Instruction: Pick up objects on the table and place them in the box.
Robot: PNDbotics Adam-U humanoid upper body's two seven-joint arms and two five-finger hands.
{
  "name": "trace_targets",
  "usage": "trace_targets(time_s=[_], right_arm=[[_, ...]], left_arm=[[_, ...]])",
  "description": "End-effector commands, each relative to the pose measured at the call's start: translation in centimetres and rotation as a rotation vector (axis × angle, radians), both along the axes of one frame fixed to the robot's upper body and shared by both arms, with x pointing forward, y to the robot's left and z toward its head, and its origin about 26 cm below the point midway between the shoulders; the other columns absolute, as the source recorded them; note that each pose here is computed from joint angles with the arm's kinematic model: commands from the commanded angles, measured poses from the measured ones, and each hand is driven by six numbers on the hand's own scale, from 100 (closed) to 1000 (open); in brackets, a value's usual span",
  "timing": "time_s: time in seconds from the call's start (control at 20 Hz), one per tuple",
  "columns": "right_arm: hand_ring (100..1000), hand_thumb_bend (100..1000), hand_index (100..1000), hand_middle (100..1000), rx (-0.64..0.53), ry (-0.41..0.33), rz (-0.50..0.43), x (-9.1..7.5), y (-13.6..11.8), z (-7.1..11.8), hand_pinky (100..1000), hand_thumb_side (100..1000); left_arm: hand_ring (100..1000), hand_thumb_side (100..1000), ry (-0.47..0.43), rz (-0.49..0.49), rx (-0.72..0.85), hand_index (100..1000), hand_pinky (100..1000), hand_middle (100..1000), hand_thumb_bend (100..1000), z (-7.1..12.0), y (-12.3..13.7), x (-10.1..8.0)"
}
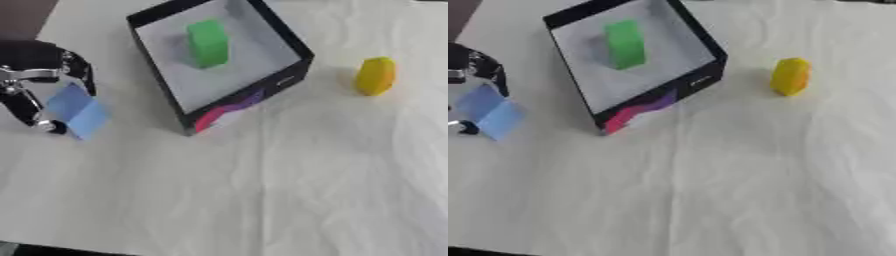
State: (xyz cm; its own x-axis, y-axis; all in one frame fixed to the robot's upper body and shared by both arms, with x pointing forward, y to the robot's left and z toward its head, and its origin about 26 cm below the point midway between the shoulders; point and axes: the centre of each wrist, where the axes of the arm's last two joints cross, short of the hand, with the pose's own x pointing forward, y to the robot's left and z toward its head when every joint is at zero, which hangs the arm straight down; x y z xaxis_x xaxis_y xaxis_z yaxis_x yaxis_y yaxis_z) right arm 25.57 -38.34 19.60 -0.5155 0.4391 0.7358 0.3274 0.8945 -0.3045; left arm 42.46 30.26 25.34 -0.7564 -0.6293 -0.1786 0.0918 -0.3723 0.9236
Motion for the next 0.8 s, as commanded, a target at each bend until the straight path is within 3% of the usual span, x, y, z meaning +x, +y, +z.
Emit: trace_targets(time_s=[0.05, 0.2, 0.25, 0.3, 0.6, 0.8], right_arm=[[833, 100, 851, 783, -0.026, -0.021, 0.002, -0.2, 0.0, 0.9, 972, 468], [832, 100, 851, 783, -0.025, -0.020, -0.002, -0.2, 0.0, 0.8, 972, 469], [832, 100, 851, 783, -0.026, -0.020, -0.003, -0.2, 0.0, 0.8, 972, 464], [832, 100, 851, 782, -0.027, -0.021, -0.004, -0.3, -0.1, 0.8, 972, 464], [832, 100, 851, 783, -0.036, -0.023, -0.004, -0.4, -0.2, 1.0, 971, 452], [833, 100, 851, 783, -0.047, -0.034, 0.028, -0.1, 0.0, 1.7, 971, 436]], left_arm=[[702, 100, -0.072, 0.003, -0.048, 614, 734, 560, 510, 2.4, 0.5, -0.6], [684, 100, -0.134, -0.007, -0.094, 594, 725, 543, 508, 3.9, 0.3, -1.4], [681, 100, -0.161, -0.014, -0.108, 592, 726, 542, 186, 4.7, 0.1, -1.8], [681, 100, -0.191, -0.022, -0.122, 593, 727, 543, 523, 5.7, -0.2, -2.3], [678, 100, -0.390, -0.103, -0.244, 596, 737, 544, 580, 13.4, -4.2, -5.4], [676, 100, -0.444, -0.121, -0.316, 596, 739, 544, 586, 16.3, -7.2, -4.3]])
